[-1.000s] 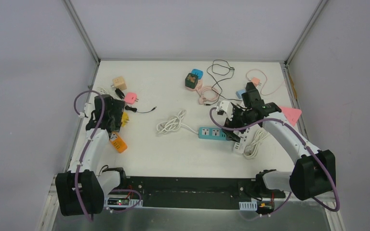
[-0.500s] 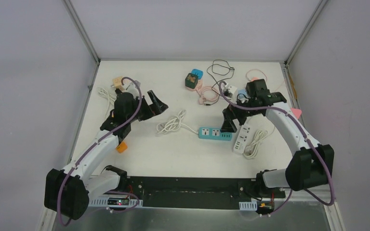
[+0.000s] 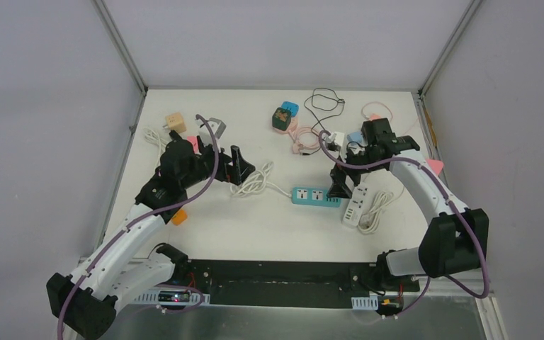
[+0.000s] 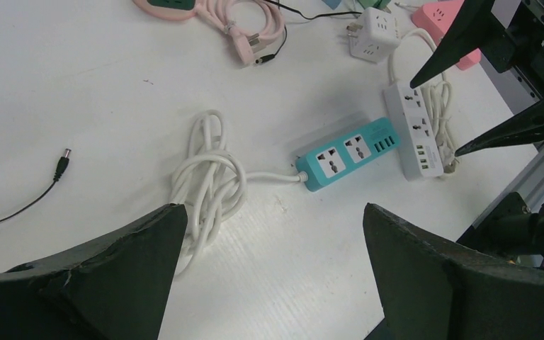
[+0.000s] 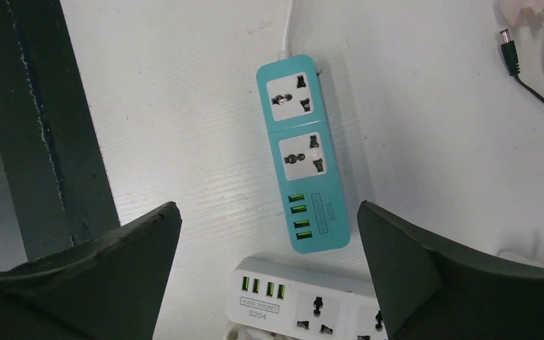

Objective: Pull the plug off the socket
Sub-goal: Pick up the socket from the center of the board.

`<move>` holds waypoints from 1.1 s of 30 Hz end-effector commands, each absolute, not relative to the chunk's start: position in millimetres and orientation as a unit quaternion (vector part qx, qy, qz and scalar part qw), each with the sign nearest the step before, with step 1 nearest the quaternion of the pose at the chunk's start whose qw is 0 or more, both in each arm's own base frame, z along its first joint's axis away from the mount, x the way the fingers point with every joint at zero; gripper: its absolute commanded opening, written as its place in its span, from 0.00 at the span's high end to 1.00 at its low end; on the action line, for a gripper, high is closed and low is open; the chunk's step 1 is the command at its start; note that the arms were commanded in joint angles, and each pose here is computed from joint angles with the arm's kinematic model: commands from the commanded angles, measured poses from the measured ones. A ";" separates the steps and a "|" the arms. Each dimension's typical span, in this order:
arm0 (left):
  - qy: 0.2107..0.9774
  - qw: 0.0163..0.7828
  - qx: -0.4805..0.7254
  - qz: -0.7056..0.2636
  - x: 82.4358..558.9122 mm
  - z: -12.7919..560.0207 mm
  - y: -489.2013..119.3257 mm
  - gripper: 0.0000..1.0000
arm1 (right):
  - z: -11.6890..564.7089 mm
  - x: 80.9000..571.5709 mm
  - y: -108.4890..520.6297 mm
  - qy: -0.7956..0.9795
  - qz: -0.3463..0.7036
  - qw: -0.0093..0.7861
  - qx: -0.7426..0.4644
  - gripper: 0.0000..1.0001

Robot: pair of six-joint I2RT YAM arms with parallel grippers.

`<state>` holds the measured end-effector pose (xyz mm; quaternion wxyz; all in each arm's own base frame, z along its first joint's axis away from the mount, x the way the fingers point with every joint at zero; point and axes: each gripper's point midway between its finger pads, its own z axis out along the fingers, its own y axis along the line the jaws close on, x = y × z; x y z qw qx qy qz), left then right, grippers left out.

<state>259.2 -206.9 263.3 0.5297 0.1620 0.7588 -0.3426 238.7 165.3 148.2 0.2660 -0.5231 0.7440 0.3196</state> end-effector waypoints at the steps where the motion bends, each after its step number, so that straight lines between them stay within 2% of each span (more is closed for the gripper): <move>1: 0.748 0.555 0.174 -0.321 256.4 276.6 -197.6 0.01 | 162.7 239.9 176.3 0.686 0.323 0.285 -0.586 0.00; 7: 0.724 0.538 0.231 -0.366 242.9 277.4 -217.1 0.01 | 162.9 231.5 171.7 0.690 0.323 0.286 -0.581 0.00; 13: 0.610 0.573 0.321 -0.444 226.2 292.3 -251.8 0.01 | 163.4 239.7 162.4 0.709 0.313 0.307 -0.552 0.00; 17: 0.552 0.603 0.402 -0.412 221.2 279.0 -274.0 0.01 | 171.8 243.5 155.5 0.717 0.310 0.322 -0.535 0.00; 22: 0.491 0.587 0.534 -0.359 210.6 240.2 -322.9 0.01 | 175.5 248.9 145.3 0.729 0.301 0.334 -0.516 0.00; 33: 0.487 0.500 0.626 -0.348 241.4 153.8 -381.2 0.03 | 167.9 253.6 131.5 0.746 0.295 0.332 -0.497 0.00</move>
